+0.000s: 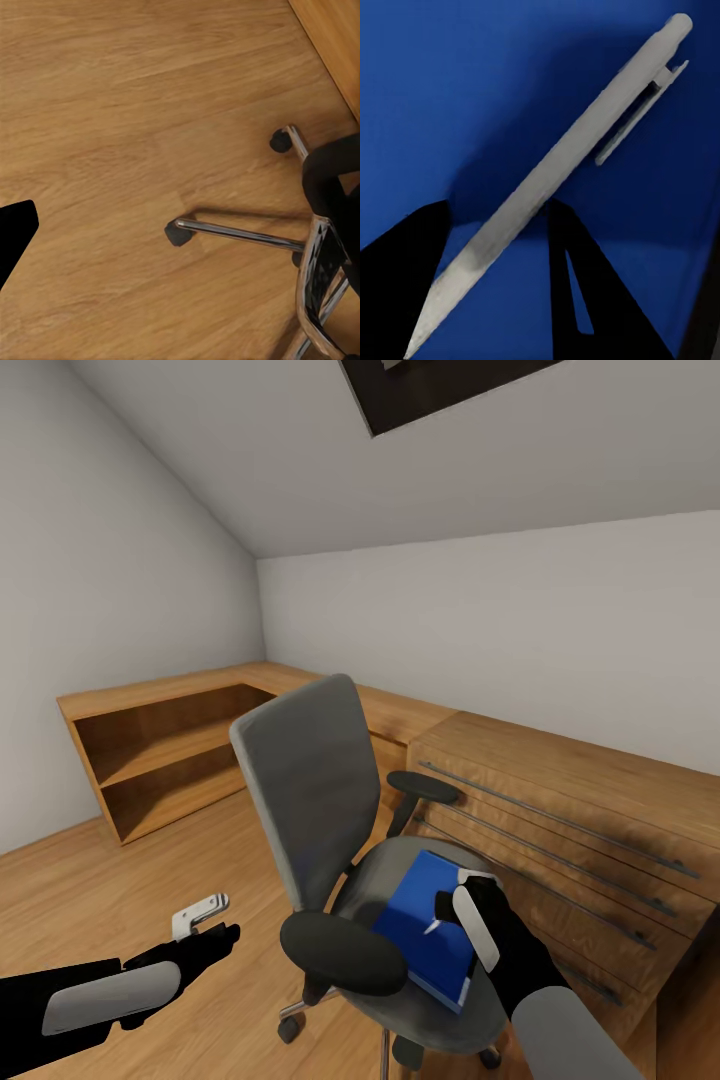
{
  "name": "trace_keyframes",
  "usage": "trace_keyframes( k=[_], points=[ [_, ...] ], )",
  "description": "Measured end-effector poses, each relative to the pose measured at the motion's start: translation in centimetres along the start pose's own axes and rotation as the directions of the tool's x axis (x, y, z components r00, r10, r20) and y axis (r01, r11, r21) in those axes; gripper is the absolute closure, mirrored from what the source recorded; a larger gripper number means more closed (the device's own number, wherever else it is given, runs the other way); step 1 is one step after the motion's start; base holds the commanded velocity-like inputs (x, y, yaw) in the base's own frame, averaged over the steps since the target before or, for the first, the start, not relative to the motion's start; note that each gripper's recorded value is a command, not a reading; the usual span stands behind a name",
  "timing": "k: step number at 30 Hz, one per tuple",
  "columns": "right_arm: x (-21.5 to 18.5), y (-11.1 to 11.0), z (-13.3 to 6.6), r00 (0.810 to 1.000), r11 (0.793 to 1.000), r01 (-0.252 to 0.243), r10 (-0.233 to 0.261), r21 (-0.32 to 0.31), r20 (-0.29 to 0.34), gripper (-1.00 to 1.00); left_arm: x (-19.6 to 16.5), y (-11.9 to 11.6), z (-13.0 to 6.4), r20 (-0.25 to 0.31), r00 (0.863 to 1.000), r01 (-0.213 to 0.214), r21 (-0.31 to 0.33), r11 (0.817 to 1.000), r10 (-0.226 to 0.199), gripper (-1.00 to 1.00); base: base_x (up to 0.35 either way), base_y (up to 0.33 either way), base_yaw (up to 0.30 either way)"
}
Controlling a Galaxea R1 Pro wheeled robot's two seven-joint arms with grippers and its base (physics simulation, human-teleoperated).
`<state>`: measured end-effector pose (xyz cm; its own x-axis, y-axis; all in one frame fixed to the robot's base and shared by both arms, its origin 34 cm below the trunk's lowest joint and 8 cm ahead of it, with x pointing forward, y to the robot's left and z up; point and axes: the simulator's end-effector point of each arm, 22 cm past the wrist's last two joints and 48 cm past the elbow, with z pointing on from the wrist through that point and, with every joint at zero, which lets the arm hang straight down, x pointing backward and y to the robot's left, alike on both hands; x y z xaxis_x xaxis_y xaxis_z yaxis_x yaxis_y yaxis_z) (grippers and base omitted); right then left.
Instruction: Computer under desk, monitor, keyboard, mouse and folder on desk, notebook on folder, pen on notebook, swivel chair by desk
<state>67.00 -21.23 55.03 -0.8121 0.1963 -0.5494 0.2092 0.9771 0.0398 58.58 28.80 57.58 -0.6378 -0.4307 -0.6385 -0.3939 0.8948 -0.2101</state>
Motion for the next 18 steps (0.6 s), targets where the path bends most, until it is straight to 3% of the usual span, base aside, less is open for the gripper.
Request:
trace_keyframes(
  k=[18],
  points=[
    [0.00,-0.07,0.00,1.000,1.000,0.003,-0.003,0.003,0.000,1.00,0.06,-0.14,-0.03,-0.001,1.000,-0.001,0.004,1.000,0.001,-1.00,0.000,0.000,0.000]
  ],
)
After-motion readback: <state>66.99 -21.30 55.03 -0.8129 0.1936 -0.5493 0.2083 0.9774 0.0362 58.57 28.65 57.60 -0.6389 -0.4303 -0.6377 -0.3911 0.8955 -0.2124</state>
